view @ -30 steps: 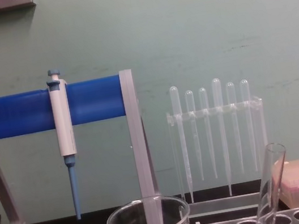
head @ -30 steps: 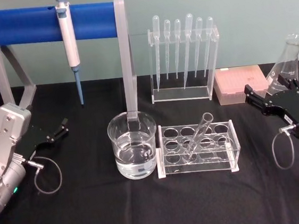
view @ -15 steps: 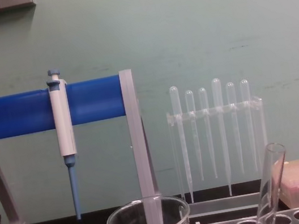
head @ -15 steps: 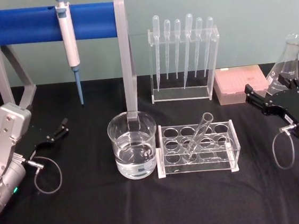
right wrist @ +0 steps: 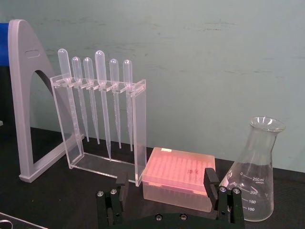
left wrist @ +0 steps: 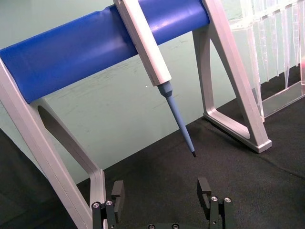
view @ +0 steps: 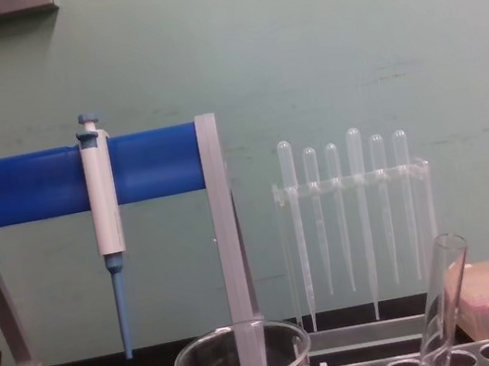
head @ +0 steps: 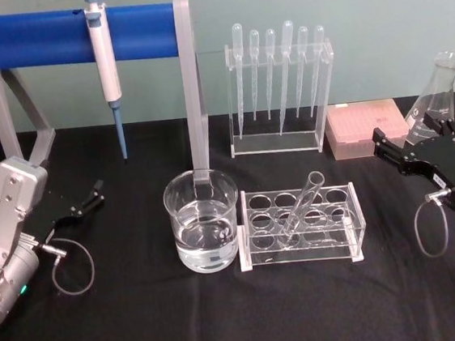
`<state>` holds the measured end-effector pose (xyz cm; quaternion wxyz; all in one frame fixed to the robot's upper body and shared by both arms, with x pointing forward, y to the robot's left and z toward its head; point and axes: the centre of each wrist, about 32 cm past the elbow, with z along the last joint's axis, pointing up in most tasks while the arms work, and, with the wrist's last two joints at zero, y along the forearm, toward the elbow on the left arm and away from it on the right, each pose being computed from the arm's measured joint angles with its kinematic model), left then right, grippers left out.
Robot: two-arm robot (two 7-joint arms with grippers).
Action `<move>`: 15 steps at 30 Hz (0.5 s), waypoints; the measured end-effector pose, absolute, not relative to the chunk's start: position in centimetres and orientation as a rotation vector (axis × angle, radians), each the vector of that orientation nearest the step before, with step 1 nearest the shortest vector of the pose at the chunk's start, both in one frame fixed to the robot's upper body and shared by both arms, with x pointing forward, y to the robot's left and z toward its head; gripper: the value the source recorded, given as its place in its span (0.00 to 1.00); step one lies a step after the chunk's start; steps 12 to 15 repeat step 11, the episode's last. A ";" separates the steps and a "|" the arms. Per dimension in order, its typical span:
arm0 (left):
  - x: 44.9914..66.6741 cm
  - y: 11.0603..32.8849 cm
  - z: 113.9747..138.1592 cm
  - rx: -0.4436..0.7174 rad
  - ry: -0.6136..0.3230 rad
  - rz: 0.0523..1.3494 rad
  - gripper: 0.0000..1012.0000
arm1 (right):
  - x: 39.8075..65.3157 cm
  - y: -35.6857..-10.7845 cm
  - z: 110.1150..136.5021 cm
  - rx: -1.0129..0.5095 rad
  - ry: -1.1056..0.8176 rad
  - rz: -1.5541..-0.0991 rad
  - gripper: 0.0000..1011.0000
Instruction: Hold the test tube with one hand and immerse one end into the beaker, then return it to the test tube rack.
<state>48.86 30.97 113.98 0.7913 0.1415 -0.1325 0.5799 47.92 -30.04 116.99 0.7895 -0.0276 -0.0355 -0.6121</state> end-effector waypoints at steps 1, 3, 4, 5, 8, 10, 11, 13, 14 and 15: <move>48.9 31.0 114.0 0.304 -0.285 1.248 0.99 | 47.9 -30.0 117.0 -0.060 -0.076 -1.318 0.99; 48.9 31.0 114.0 0.304 -0.285 1.248 0.99 | 47.9 -30.0 117.0 -0.059 -0.076 -1.318 0.99; 48.9 31.0 114.0 0.304 -0.285 1.248 0.99 | 47.9 -30.0 117.0 -0.060 -0.076 -1.318 0.99; 48.9 31.0 114.0 0.304 -0.285 1.248 0.99 | 47.9 -30.0 117.0 -0.060 -0.076 -1.318 0.99; 48.9 31.0 114.0 0.304 -0.285 1.248 0.99 | 47.9 -30.0 117.0 -0.059 -0.076 -1.319 0.99; 48.9 31.0 114.0 0.304 -0.285 1.248 0.99 | 47.9 -30.0 117.0 -0.060 -0.076 -1.319 0.99; 48.9 31.0 114.0 0.304 -0.285 1.248 0.99 | 47.9 -30.0 117.0 -0.059 -0.076 -1.319 0.99; 48.9 31.0 114.0 0.304 -0.285 1.248 0.99 | 47.9 -30.0 117.0 -0.059 -0.076 -1.319 0.99; 48.9 31.0 114.0 0.304 -0.285 1.248 0.99 | 47.9 -30.0 117.0 -0.059 -0.076 -1.319 0.99; 48.9 31.0 114.0 0.304 -0.285 1.248 0.99 | 47.9 -30.0 117.0 -0.059 -0.076 -1.319 0.99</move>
